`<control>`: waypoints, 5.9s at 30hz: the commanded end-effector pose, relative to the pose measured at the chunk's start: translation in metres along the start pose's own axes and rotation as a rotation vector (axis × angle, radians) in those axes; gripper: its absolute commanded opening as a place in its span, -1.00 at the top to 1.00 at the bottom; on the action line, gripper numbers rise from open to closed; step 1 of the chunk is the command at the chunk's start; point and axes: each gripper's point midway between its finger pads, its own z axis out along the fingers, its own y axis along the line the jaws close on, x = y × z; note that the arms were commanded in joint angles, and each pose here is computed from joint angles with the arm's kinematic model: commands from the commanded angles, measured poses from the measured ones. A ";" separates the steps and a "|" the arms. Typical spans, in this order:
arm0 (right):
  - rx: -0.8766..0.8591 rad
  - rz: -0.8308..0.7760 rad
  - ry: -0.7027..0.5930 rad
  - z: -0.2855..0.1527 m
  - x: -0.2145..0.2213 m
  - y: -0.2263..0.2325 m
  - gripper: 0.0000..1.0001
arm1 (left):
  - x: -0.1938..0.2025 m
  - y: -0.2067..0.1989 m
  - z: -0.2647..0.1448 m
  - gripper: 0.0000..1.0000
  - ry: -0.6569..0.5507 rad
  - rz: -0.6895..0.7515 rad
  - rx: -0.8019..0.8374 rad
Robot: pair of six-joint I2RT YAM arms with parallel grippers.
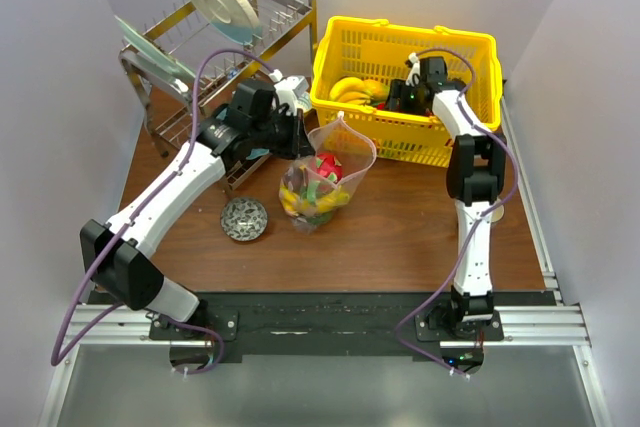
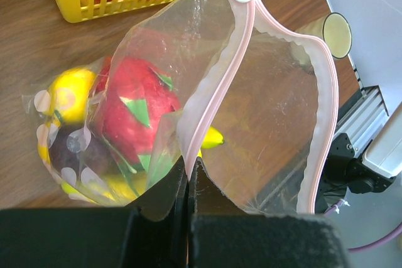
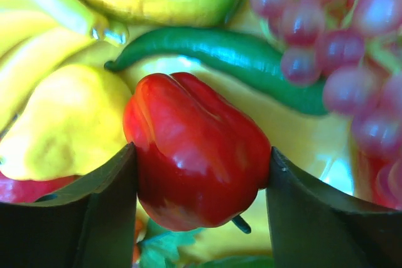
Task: Place the food in the zip-top bag and seal the zipper
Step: Pick up the fake vegetable from the bin, then place the fake vegetable in the zipper food storage bag, then adjust the zipper food storage bag at the center of the board.
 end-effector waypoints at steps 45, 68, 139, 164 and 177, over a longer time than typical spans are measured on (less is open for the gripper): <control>-0.720 -0.265 -0.325 -0.353 0.097 0.252 0.29 | -0.028 -0.014 -0.021 1.00 -0.108 0.024 0.025; -0.415 -0.231 -0.287 -0.335 0.079 0.243 -0.97 | -0.030 -0.016 -0.030 1.00 -0.120 0.033 0.021; -0.622 0.054 -0.157 -0.324 0.150 0.249 1.00 | 0.004 -0.075 0.013 0.60 -0.053 0.074 0.300; -0.727 -0.018 -0.172 -0.334 0.152 0.262 0.78 | 0.000 -0.088 0.017 -1.00 -0.030 -0.019 0.422; -0.709 -0.019 -0.225 -0.341 0.155 0.255 -0.29 | -0.001 -0.083 0.031 -1.00 -0.011 -0.029 0.365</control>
